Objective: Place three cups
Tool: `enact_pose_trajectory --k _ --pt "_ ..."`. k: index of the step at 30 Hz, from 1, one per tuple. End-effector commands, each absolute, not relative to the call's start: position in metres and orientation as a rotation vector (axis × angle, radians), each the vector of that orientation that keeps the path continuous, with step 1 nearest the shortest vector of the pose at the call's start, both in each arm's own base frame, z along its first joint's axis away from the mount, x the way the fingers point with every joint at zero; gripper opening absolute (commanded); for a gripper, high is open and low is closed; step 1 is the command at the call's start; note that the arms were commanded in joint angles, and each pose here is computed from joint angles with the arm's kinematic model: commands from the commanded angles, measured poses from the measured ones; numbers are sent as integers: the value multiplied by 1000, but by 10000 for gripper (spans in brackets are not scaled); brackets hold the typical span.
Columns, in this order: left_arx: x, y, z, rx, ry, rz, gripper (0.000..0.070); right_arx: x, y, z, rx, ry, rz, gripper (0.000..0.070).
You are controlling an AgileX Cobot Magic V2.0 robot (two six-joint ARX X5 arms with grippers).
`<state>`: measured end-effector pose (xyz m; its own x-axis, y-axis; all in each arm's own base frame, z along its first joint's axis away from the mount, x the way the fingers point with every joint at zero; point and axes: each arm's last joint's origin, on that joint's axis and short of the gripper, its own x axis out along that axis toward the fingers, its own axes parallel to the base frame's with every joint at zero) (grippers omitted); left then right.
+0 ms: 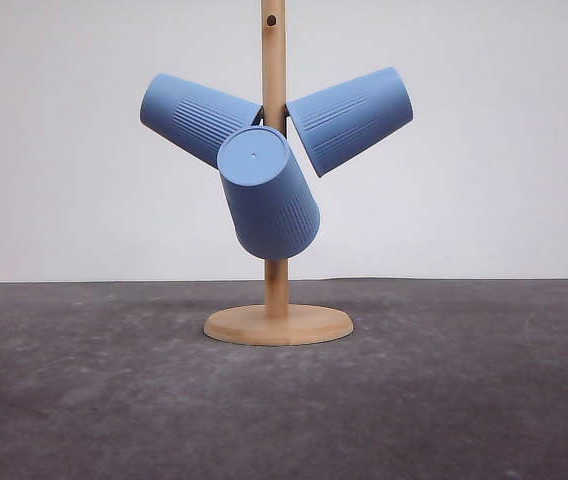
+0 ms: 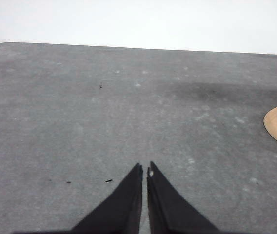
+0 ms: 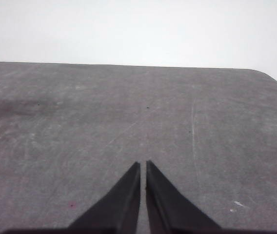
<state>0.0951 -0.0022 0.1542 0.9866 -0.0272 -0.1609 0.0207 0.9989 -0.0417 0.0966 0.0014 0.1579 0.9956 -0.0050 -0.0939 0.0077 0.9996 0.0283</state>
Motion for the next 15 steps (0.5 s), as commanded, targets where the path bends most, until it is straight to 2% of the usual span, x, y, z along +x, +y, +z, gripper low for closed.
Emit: enact_pose_trajectory --k 1,15 --pt "96 -2 150 -37 178 -24 0 97 1 158 40 89 -9 15" --pt "96 -2 150 -37 178 -24 0 97 1 158 39 89 -9 15"
